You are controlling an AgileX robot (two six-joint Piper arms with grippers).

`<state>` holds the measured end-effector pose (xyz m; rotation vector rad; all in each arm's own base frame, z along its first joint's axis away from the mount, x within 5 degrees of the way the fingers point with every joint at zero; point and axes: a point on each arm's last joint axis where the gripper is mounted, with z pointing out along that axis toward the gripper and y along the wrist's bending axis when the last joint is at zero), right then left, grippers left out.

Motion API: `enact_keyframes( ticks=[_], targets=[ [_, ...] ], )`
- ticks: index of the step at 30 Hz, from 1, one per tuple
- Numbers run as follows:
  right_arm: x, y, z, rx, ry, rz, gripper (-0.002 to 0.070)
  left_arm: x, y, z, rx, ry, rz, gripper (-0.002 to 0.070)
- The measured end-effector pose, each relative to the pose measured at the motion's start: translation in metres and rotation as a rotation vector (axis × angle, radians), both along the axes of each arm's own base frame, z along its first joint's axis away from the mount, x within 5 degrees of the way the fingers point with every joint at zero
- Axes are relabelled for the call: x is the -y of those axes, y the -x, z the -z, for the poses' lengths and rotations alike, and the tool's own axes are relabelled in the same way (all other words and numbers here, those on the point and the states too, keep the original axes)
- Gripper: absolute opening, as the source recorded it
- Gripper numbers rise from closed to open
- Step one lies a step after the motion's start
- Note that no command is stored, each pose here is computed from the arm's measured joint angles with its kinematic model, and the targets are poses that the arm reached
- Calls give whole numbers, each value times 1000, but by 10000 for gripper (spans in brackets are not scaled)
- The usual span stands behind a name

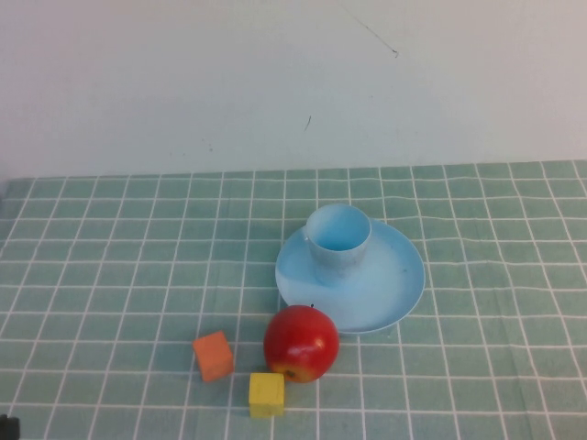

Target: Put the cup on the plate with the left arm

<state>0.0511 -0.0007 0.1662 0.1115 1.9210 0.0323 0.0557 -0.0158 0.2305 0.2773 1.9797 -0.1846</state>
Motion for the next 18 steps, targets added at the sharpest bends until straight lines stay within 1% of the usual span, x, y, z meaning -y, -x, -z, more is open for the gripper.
enact_keyframes(
  ticks=[2,6,9,11,15,18],
  targets=[
    [0,0,0,0,0,0,-2,-3,1,-1,16,9,-44,0],
    [0,0,0,0,0,0,-2,-7,5,-3,42,67,-141,-1],
    [0,0,0,0,0,0,-2,-9,6,-2,50,78,-188,-1],
    [0,0,0,0,0,0,-2,-11,5,3,41,60,-209,-1],
    [0,0,0,0,0,0,-2,-11,1,25,17,45,-216,-1],
    [0,0,0,0,0,0,-2,-10,0,40,48,79,-215,-1]
  ],
)
